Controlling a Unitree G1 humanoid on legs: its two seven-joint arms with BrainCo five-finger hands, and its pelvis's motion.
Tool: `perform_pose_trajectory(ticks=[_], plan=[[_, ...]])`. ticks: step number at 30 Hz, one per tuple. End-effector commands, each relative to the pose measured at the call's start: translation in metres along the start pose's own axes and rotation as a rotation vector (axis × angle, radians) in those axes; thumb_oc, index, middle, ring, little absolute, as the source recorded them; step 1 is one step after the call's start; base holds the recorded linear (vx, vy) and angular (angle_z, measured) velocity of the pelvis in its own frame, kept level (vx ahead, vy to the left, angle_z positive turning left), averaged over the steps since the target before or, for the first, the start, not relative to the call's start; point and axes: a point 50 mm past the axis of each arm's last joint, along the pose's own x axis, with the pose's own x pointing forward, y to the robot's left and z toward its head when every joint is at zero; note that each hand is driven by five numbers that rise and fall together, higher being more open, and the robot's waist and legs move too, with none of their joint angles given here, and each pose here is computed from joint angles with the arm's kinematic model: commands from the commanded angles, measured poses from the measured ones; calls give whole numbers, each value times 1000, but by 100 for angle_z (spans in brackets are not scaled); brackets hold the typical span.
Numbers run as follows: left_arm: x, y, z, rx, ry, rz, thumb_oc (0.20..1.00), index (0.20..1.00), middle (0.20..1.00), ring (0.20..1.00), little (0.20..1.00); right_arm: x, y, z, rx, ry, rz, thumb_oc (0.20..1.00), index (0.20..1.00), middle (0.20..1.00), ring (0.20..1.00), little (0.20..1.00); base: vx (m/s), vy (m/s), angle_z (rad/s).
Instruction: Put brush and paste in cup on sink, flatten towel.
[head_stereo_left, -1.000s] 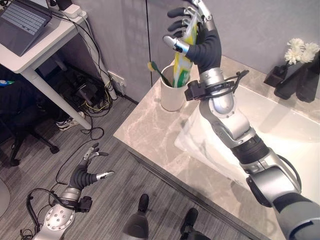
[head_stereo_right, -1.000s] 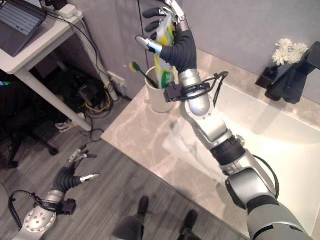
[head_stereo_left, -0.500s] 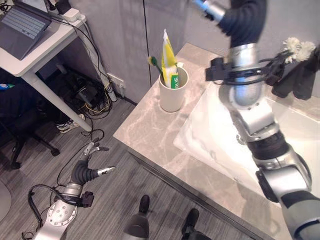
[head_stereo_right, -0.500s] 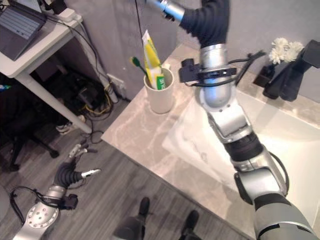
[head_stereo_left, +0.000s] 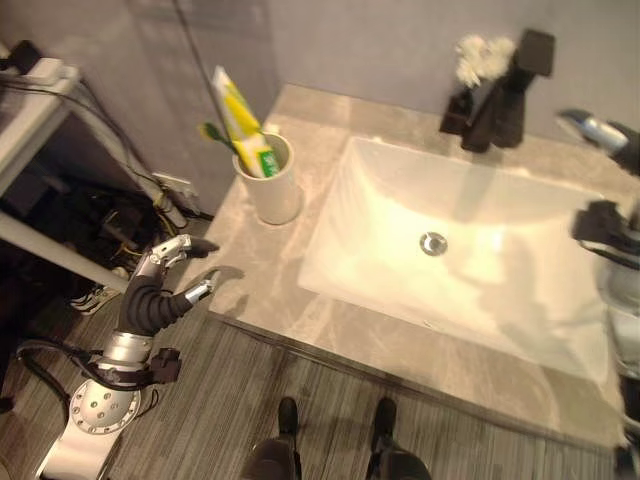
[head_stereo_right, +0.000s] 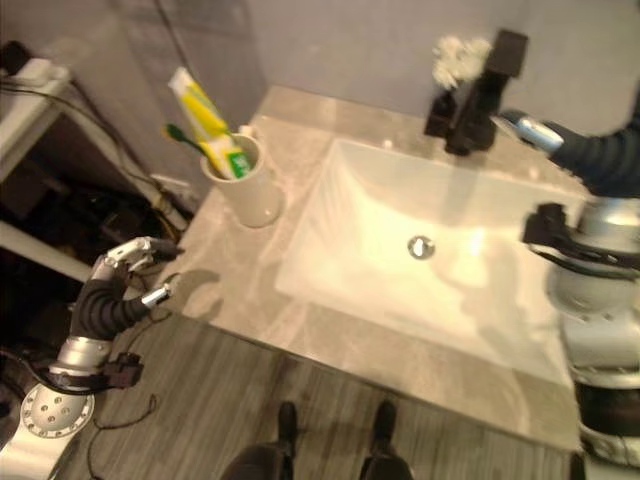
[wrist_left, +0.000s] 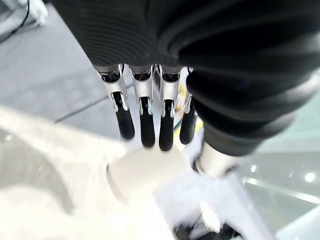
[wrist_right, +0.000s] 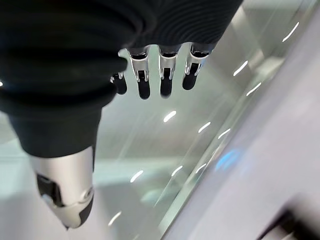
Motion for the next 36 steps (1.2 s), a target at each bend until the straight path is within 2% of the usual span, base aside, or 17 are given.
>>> perform_pose_trajectory(ticks=[1,4,6,9,15,18,19,20,21,24,26,29,31,32,33,35,36], plan=[[-5,8,2,-4,-17,12,200,200,200,200,200,7,-23,14,52,-95,-106,1000,1000,1000,1000,1000,-4,4,-9],[-16,19,-9,15,54,71,200,200,200,200,200,-8,-62,-4,-47,5,-221,1000,1000,1000,1000,1000,11,-10,-25],[-16,18,-8,14,54,65,200,200,200,200,200,-10,-64,-4,-50,8,-222,1000,1000,1000,1000,1000,29,-4,-26],[-24,30,-19,60,113,124,200,200,200,200,200,-41,-117,-26,-255,155,-432,1000,1000,1000,1000,1000,37,1,-1],[-30,38,-23,123,137,154,200,200,200,200,200,-93,-162,-52,-515,394,-589,1000,1000,1000,1000,1000,26,-10,-17],[-30,37,-26,131,151,129,200,200,200,200,200,-164,-193,-82,-654,734,-688,1000,1000,1000,1000,1000,51,-26,-18],[-29,37,-27,131,150,130,200,200,200,200,200,-164,-194,-83,-651,733,-689,1000,1000,1000,1000,1000,13,-27,-9],[-31,34,-33,88,181,132,200,200,200,200,200,-206,-207,-93,-705,922,-757,1000,1000,1000,1000,1000,-24,-26,-15],[-30,34,-34,87,181,133,200,200,200,200,200,-206,-207,-93,-704,921,-757,1000,1000,1000,1000,1000,0,-31,-19],[-29,27,-41,46,208,116,200,200,200,200,200,-274,-217,-95,-766,1225,-830,1000,1000,1000,1000,1000,16,-7,-11],[-29,20,-47,-2,237,112,200,200,200,200,200,-337,-207,-88,-678,1493,-1008,1000,1000,1000,1000,1000,0,0,0],[-24,15,-50,-13,241,101,200,200,200,200,200,-369,-183,-87,-500,1622,-1148,1000,1000,1000,1000,1000,-10,-6,1],[-17,14,-52,-26,236,104,200,200,200,200,200,-404,-156,-80,-436,1875,-1046,1000,1000,1000,1000,1000,0,0,0],[-11,12,-52,-33,222,101,200,200,200,200,200,-431,-136,-65,-459,2093,-847,1000,1000,1000,1000,1000,-24,-34,0],[-8,12,-50,-34,207,99,200,200,200,200,200,-439,-124,-62,-427,2158,-787,1000,1000,1000,1000,1000,0,0,0],[0,11,-50,-51,183,98,200,200,200,200,200,-461,-94,-48,-411,2352,-356,1000,1000,1000,1000,1000,-2,-22,-1],[0,11,-49,-50,183,98,200,200,200,200,200,-461,-94,-48,-411,2352,-355,1000,1000,1000,1000,1000,0,0,0]])
